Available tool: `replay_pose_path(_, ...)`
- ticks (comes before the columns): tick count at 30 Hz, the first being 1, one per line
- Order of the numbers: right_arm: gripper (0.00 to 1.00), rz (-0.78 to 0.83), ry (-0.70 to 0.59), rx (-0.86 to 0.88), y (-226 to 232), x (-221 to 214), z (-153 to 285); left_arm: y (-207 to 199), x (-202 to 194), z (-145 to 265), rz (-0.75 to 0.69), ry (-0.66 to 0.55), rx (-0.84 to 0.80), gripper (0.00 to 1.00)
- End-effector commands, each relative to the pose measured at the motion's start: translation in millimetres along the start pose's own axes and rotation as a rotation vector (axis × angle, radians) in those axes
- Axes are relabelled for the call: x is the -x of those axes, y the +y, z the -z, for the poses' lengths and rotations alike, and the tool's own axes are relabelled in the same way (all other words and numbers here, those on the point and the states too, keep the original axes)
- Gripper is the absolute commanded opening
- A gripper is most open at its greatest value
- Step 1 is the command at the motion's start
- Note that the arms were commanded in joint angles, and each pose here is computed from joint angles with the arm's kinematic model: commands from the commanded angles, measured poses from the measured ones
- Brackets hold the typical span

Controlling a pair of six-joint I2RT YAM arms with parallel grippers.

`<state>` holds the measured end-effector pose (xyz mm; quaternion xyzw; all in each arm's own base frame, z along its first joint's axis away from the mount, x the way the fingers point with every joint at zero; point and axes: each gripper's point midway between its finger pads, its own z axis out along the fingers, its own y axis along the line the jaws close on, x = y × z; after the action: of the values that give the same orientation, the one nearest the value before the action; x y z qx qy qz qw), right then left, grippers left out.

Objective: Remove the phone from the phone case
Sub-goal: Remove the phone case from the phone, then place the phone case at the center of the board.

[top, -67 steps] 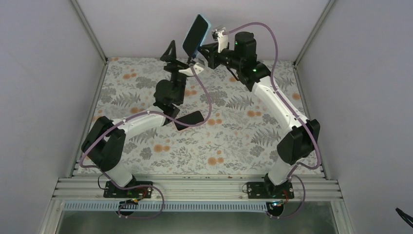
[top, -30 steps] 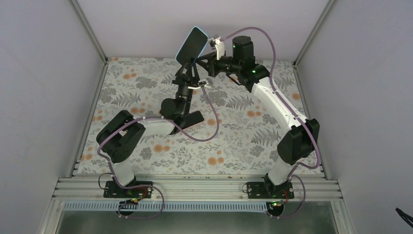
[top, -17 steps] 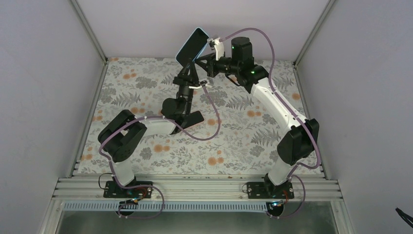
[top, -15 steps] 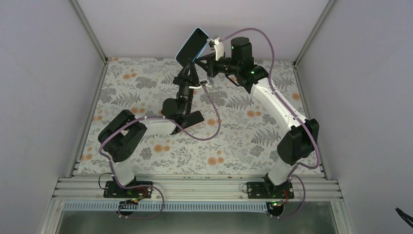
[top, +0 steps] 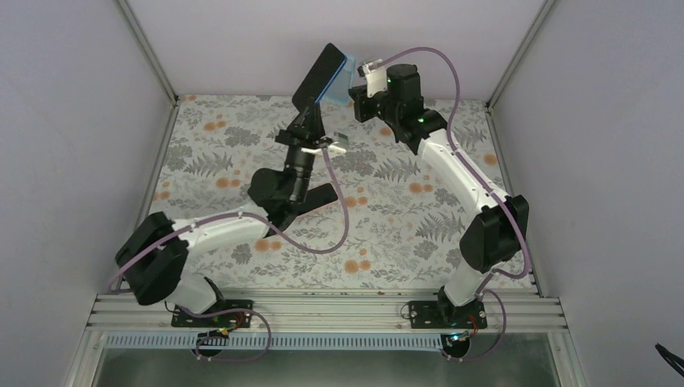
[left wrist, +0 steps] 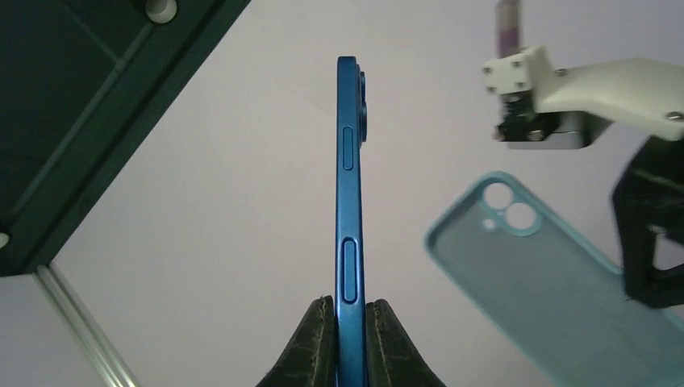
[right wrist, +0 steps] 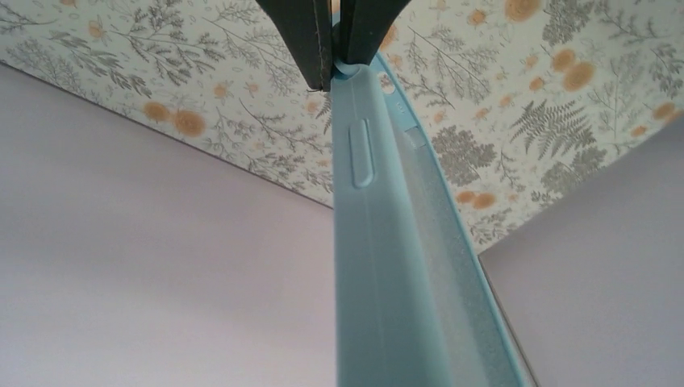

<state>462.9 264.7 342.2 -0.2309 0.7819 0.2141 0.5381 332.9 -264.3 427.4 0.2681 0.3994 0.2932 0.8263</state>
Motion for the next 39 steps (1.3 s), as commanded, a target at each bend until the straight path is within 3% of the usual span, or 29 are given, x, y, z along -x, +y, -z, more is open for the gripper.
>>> replay_pose_path(1,0.03,0.062,0.045,-0.04,-21.2,-17.7,5.6,-4.1,-17.2,21.3,-0.018,0.021,-0.062,0.02)
replay_pose_path(5,0.03,0.047,0.176,0.122,-14.6,-55.0,7.9,-21.4,-52.2,56.0,-0.164,0.066,-0.137,0.02)
replay_pose_path(11,0.03,-0.006,0.587,0.362,7.8,-171.9,17.5,-27.0,-131.1,109.5,-0.381,0.197,-0.192,0.02)
replay_pose_path(20,0.04,-0.098,0.912,0.319,-5.0,-302.6,24.2,-58.9,-221.4,167.2,-0.527,0.397,-0.371,0.02)
replay_pose_path(29,0.04,-0.122,1.033,0.216,-33.7,-336.3,21.3,-87.8,-261.4,195.5,-0.629,0.478,-0.479,0.02)
replay_pose_path(35,0.31,-0.109,1.06,0.18,-53.7,-332.6,34.1,-107.8,-272.2,213.6,-0.67,0.474,-0.6,0.06)
replay_pose_path(39,0.43,-0.101,1.047,0.156,-66.3,-318.7,42.8,-126.1,-278.7,229.9,-0.632,0.492,-0.727,0.07)
